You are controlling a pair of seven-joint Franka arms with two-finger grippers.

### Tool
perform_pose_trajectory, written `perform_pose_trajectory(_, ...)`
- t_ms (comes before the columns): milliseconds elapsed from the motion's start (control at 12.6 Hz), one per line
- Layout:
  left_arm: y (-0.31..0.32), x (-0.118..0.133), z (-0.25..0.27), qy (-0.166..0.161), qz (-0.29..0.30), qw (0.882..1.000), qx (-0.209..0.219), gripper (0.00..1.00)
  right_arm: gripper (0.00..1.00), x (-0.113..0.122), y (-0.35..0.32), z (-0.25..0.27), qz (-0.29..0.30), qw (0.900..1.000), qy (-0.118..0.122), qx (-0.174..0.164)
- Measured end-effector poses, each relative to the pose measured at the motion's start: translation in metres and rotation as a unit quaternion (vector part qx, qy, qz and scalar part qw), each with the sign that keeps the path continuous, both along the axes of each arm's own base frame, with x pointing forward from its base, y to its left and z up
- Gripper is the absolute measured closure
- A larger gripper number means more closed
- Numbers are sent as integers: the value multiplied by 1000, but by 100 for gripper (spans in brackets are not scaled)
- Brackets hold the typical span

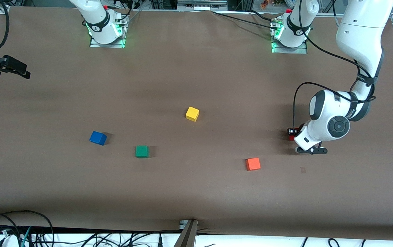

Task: Pass red block to right arm, stack on blue
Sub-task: 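Lower the left gripper and close it on the red cube, then lift the red cube with the left gripper while the right gripper approaches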

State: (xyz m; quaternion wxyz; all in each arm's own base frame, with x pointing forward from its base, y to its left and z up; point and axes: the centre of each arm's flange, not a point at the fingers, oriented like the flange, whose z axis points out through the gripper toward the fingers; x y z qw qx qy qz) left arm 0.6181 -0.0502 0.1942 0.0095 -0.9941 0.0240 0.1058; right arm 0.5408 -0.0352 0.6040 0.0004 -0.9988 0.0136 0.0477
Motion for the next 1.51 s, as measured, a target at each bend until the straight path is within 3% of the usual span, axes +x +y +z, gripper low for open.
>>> perform_pose_trajectory(398, -8, 22, 43, 17, -15, 1000, -3, 44, 0, 0, 0, 0, 0, 1000, -1, 0)
perform_pose_trajectory(796, -38, 32, 76, 5, -8, 999, -46, 44, 0, 4, -10, -1, -8, 1000, -1, 0)
perform_pose_trajectory(1114, -74, 29, 106, -8, -43, 996, -77, 44, 0, 5, -10, -18, -8, 999, 35, 3)
perform_pose_trajectory(1274, -99, 29, 128, -16, -104, 987, -118, 44, 0, 3, -7, -31, -6, 997, 69, 17)
perform_pose_trajectory(1512, -115, 32, 150, -46, -232, 946, -222, 44, 0, 15, 6, -61, -3, 992, 97, 74)
